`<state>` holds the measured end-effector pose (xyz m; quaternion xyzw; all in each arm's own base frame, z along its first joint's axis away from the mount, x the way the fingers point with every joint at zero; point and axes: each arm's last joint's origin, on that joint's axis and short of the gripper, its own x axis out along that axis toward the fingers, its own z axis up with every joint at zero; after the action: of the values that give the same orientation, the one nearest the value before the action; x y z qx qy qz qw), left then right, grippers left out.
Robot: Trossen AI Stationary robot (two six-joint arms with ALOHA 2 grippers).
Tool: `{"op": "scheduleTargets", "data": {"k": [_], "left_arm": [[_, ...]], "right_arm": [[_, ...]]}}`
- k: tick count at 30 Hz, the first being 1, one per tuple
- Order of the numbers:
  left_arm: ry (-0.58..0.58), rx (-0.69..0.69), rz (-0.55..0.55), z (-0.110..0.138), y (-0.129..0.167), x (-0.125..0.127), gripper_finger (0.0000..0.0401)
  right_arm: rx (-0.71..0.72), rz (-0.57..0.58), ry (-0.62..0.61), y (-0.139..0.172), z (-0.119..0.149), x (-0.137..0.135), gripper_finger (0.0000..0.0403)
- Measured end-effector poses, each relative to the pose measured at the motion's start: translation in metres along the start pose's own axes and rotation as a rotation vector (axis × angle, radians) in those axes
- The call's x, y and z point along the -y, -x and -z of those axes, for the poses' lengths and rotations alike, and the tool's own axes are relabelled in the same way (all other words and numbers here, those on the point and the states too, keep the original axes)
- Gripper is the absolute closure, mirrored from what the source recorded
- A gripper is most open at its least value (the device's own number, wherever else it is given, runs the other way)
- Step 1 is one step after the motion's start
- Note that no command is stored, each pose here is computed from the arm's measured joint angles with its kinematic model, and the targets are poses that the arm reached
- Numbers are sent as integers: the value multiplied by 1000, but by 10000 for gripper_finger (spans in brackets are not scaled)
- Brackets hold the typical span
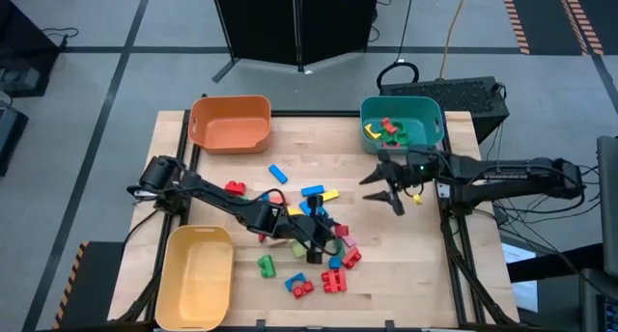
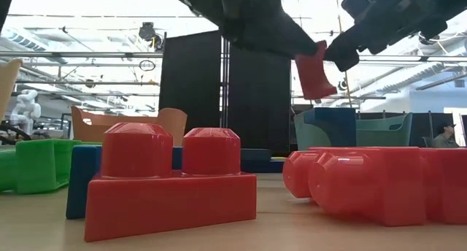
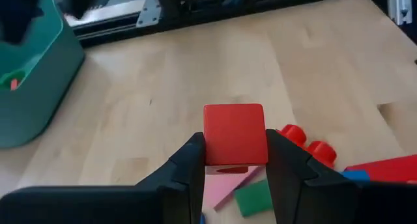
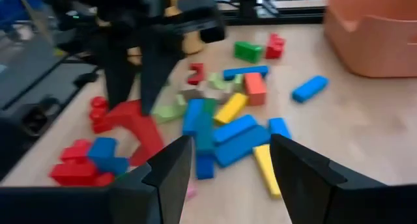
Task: Sort blocks by size
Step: Put the red arch block into the blue bin
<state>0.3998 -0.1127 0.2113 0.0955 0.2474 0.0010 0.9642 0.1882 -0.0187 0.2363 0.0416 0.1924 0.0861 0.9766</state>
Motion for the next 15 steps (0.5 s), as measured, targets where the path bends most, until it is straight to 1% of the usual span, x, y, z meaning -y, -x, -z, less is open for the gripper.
{"op": "scheduleTargets", "data": {"k": [6,8,10,12,15], "left_arm": [[-26,55,-1,-7,2,0,293],[-25,66,-26,-8,3,-1,293],[-21,75,-44,-9,3,-2,294],[-15,90,-51,-11,3,-2,294],[7,103,-73,-13,3,-4,294]], "right_arm": [[-22,-84,-18,-6,1,-18,206],[-32,-49,-21,-9,3,-24,206],[-38,30,-27,-11,4,-29,206],[-43,85,-14,-15,5,-34,206],[-46,125,8,-19,7,-42,206]]}}
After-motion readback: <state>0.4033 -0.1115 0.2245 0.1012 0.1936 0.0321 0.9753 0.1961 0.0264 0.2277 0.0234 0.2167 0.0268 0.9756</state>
